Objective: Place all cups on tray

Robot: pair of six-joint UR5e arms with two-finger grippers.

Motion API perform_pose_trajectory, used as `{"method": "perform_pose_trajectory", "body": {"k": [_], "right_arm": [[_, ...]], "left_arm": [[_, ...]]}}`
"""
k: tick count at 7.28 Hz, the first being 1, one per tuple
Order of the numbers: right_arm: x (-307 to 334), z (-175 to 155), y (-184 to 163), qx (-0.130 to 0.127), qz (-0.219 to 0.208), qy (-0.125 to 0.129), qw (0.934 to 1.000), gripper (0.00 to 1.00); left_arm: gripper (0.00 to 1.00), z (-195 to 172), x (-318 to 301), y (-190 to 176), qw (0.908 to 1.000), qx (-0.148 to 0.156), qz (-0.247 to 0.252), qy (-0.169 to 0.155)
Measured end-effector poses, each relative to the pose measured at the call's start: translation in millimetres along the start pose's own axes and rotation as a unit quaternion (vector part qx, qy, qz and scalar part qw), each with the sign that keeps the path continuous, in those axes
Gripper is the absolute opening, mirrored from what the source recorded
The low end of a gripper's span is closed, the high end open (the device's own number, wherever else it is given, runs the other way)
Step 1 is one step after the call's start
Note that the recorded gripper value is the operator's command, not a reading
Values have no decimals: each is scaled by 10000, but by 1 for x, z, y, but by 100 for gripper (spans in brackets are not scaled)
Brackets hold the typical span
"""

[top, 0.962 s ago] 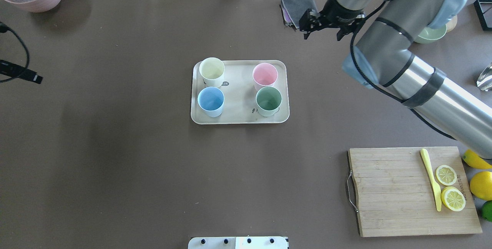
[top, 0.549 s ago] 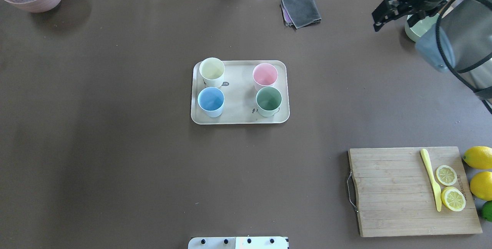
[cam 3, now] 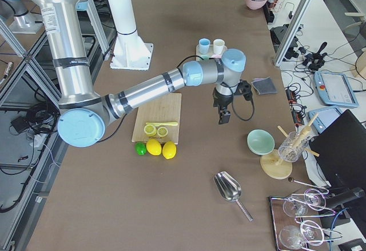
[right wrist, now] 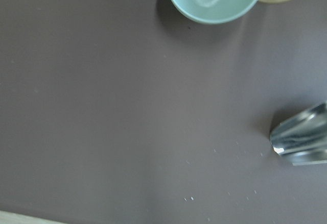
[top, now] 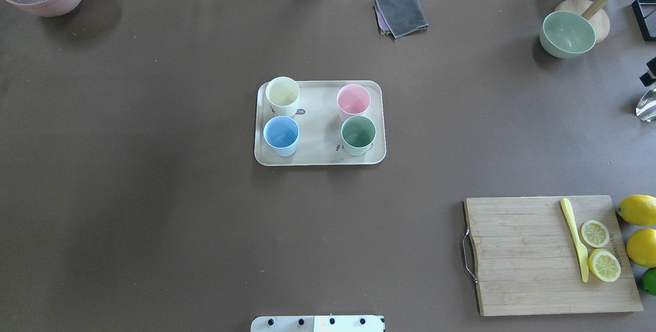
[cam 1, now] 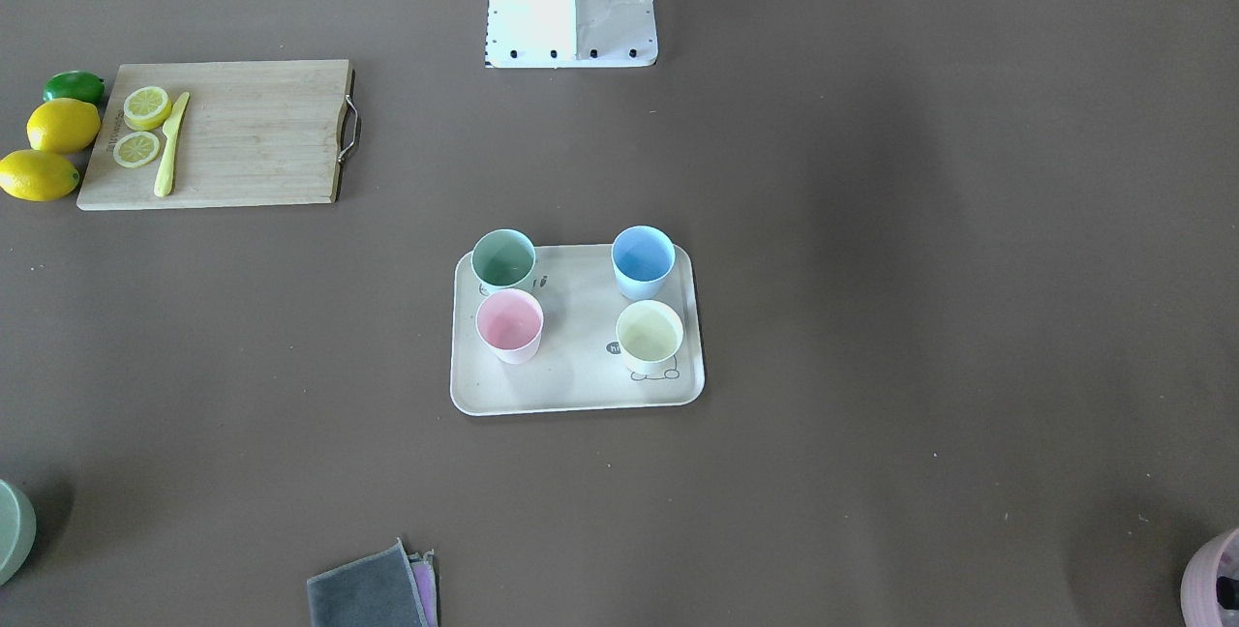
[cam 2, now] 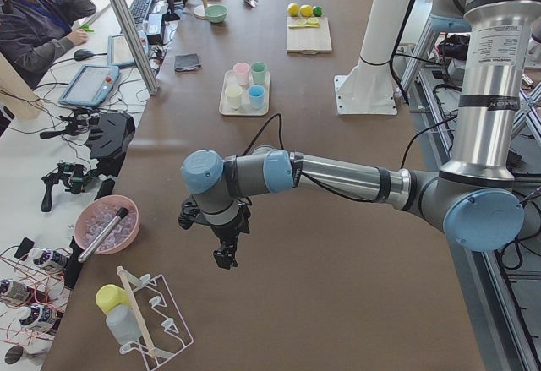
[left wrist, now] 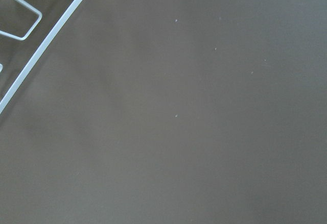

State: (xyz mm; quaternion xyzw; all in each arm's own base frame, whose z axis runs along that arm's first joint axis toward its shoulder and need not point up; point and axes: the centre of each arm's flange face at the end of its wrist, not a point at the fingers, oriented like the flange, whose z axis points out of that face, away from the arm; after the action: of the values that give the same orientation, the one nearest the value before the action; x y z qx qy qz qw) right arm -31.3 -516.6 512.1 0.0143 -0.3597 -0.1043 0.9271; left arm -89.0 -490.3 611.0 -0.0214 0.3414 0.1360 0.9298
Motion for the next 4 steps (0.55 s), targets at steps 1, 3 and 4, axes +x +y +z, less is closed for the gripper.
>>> {"method": "perform_pose_trajectory", "body": {"k": [1, 3, 4], "right_arm": [[35, 28, 31, -188, 180, 27, 9997, 100], [96, 66, 81, -352, 592, 55, 9976, 100], [112, 68, 96, -305, 711, 57, 9970, 100]], "left_arm": [[98, -6, 2, 3, 10000, 7, -23, -23], [98, -13, 8, 3, 10000, 64, 16, -52], [98, -19, 13, 4, 9999, 125, 73, -77]]}}
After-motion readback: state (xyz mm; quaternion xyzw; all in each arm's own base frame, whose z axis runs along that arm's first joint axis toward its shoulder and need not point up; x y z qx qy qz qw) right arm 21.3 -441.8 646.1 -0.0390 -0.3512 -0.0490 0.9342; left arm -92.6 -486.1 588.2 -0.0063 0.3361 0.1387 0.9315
